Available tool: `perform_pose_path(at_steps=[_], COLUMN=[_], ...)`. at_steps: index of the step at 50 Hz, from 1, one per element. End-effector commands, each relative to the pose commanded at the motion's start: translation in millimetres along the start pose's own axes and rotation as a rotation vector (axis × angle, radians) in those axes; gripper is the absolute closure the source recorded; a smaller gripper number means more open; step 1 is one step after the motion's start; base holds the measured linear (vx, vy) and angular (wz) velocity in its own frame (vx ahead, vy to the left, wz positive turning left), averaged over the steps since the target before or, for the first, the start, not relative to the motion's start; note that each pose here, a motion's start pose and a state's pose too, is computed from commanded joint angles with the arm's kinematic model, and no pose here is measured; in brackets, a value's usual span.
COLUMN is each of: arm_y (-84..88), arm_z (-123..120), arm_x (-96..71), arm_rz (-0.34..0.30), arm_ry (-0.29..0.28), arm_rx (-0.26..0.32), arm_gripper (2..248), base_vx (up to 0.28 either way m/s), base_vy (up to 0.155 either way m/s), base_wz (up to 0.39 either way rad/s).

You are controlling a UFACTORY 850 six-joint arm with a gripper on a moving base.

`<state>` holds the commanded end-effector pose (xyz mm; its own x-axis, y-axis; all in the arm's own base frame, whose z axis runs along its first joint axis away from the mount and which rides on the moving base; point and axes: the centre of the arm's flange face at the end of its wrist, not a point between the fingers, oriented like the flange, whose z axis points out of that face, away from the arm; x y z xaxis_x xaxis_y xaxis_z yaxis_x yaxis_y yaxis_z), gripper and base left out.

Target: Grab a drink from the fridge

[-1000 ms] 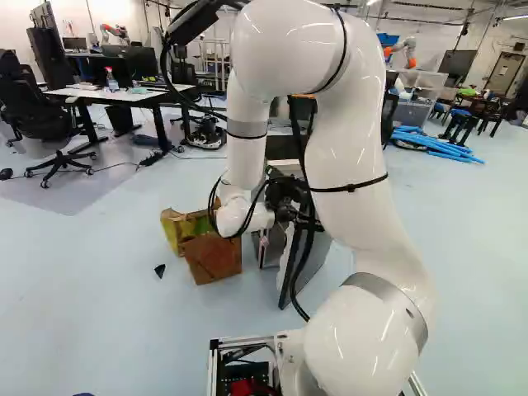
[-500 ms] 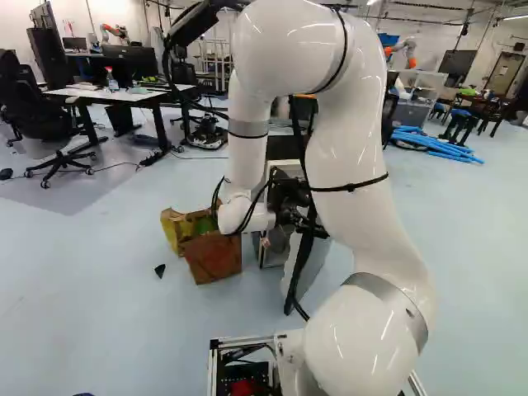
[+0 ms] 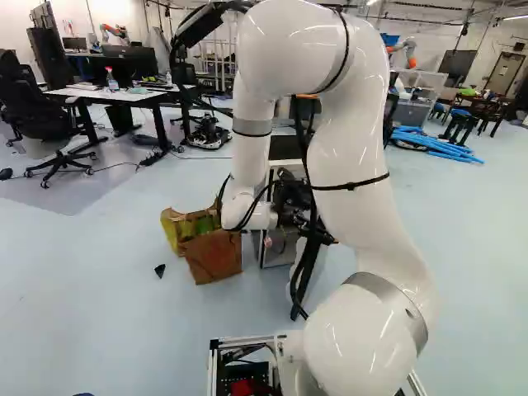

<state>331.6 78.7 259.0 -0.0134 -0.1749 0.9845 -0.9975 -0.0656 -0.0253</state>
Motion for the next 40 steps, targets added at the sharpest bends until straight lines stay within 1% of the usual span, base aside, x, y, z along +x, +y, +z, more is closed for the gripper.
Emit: perform_pose_path(at_steps=[25,40], arm_y=[-2.0,-7.3], arm_z=[14.8,28.0], arm_x=[5.7,10.2], arm_rz=[0.045,0.081], arm_ry=[0.005,-0.003], arm_rx=[-0.161,-0.263], arm_gripper=[3,3], base_vx=[0.0,0.0], base_vy=[0.0,0.0], base_wz=[0.0,0.0])
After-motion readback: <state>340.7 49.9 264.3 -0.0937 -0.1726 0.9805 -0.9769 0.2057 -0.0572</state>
